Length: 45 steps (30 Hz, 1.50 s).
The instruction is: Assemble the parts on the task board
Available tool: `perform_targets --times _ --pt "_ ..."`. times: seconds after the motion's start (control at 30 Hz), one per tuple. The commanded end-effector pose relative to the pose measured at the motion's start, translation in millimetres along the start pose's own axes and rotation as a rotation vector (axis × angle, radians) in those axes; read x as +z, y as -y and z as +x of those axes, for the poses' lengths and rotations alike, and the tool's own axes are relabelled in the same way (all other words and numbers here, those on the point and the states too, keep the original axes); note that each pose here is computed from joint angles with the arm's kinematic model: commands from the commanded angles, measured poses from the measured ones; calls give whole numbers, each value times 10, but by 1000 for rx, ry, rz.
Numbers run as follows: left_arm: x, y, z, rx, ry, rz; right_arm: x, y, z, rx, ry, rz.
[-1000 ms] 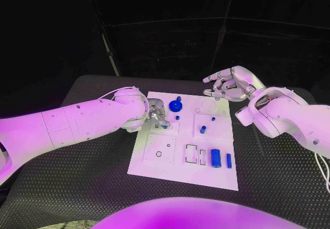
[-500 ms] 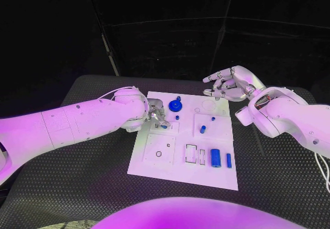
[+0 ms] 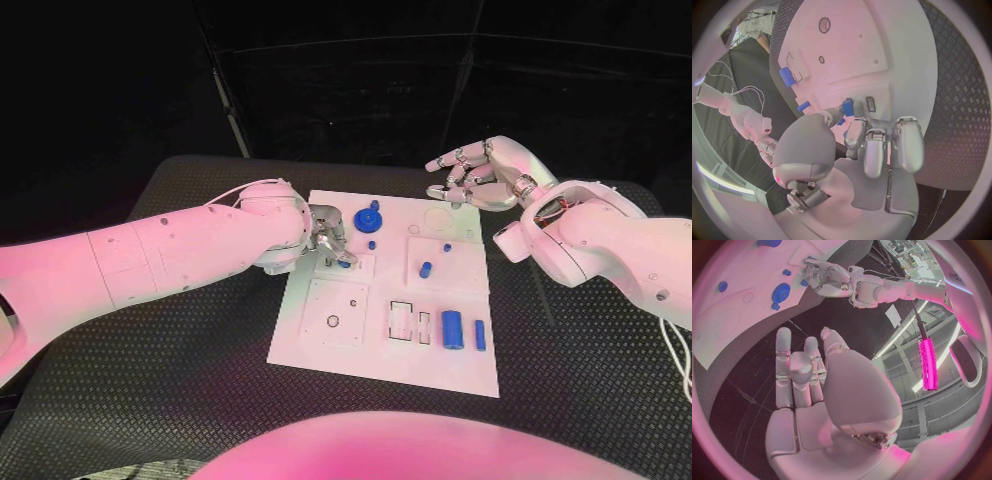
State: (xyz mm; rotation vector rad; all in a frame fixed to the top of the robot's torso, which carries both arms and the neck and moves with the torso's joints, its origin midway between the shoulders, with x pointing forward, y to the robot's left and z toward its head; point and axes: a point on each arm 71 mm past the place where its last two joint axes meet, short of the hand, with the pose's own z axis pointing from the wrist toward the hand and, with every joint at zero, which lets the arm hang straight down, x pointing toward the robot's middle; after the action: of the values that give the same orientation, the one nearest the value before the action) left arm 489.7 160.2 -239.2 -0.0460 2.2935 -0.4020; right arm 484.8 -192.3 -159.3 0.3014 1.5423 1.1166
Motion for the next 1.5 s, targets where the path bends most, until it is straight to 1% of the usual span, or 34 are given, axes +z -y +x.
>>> perform_targets --times 0.03,0.47,0.77,1.5 --pt "21 -20 65 22 -36 -18 7 -17 1 2 -4 -8" --pt "46 4 70 29 -49 -19 9 -16 3 3 -6 -8" --pt "57 1 68 30 -51 -22 9 -16 3 3 -6 -8" --pt "65 7 53 17 -30 -21 13 -3 -6 1 2 0"
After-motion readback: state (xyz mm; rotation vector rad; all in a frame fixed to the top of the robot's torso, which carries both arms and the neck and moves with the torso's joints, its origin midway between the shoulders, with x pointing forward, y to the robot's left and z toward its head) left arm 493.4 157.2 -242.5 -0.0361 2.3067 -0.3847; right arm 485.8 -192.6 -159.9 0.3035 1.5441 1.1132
